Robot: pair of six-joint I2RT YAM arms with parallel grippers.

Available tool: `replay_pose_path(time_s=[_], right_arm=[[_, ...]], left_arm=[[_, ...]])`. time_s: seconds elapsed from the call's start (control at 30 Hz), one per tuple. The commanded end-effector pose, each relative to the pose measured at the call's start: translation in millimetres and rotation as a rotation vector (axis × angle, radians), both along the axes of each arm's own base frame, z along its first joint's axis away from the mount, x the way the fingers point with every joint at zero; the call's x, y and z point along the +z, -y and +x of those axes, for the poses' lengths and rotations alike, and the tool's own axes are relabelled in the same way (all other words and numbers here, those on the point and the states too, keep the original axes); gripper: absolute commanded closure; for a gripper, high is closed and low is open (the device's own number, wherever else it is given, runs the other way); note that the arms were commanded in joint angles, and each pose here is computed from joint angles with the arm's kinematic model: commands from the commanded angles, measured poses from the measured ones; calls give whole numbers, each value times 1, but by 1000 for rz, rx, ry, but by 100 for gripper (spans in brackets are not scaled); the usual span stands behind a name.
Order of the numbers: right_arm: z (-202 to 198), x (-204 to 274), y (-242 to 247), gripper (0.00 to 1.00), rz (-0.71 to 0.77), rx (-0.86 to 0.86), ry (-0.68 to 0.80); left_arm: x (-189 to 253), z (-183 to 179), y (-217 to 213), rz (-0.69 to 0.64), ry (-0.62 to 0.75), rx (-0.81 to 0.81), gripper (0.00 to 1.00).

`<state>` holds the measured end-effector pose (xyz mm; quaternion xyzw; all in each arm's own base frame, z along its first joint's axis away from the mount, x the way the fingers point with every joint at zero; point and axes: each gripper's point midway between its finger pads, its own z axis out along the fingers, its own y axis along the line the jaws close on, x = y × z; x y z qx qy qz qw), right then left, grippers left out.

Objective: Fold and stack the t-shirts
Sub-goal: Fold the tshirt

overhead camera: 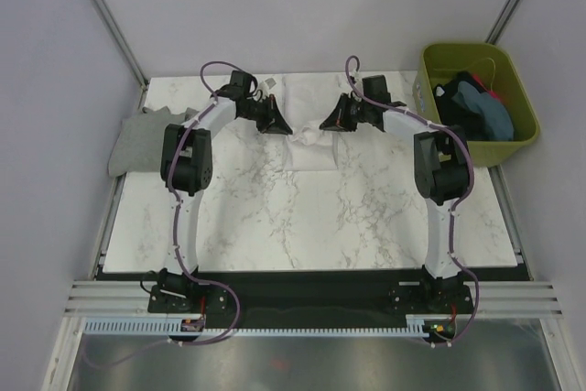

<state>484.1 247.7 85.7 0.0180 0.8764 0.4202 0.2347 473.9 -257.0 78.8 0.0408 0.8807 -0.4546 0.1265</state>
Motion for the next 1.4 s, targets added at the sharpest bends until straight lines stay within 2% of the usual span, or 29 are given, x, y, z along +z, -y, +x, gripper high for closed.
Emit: replay_pose_path(time_s=[0.0, 0.17, 0.27, 0.3, 0.33, 0.37, 0.4, 0.43, 0.47, 0.5, 0.57, 0.6, 0.63, 0.7, 0.73, 0.77, 0.83, 0.93, 1.13, 1.37], right_arm=[[36, 29, -1, 100, 0, 1, 153], [49, 23, 0, 100, -13, -18, 172], [52, 17, 2, 100, -22, -24, 172], [56, 14, 6, 100, -43, -48, 177], [58, 12, 8, 100, -53, -57, 179], [60, 13, 9, 82, -62, -60, 192], [64, 18, 10, 65, -71, -61, 216], [65, 30, 11, 58, -76, -58, 248], [66, 38, 14, 41, -91, -53, 281], [65, 46, 15, 36, -97, -46, 299], [55, 67, 24, 34, -107, -48, 316], [45, 59, 29, 33, -114, -53, 284], [38, 74, 36, 32, -110, -69, 295], [22, 71, 40, 32, -96, -70, 254], [3, 63, 41, 32, -82, -51, 204], [-8, 57, 41, 31, -77, -40, 176], [-37, 34, 40, 31, -52, -15, 80], [-67, -1, 44, 31, -51, -23, -33], [-85, -40, 45, 31, -45, -41, -149], [-70, -53, 40, 32, -44, -39, -157]], left_arm=[[12, 29, -1, 4, 134, -12, 98], [19, 52, 4, -8, 200, 3, 98], [17, 65, 1, 22, 242, 26, 93], [18, 68, 1, 30, 259, 30, 79], [23, 72, 0, 34, 284, 31, 73], [24, 77, -2, 56, 310, 35, 54], [28, 77, -3, 71, 322, 34, 46], [45, 78, -4, 83, 353, 36, 36], [53, 75, -5, 94, 373, 28, 24], [62, 72, -6, 83, 375, 26, 23], [84, 51, -6, 50, 352, 15, 23], [87, 42, -6, 40, 330, 13, 23], [73, 25, -8, 40, 262, 6, 23], [80, 2, -9, 14, 200, 10, 22], [58, -17, -12, 21, 119, 2, 22], [61, -28, -12, 5, 104, -11, 22], [34, -50, -17, 19, 5, -14, 23], [9, -68, -19, 27, -89, -13, 23], [-22, -66, -19, 36, -154, -3, 22], [-51, -60, -16, 39, -203, 12, 23]])
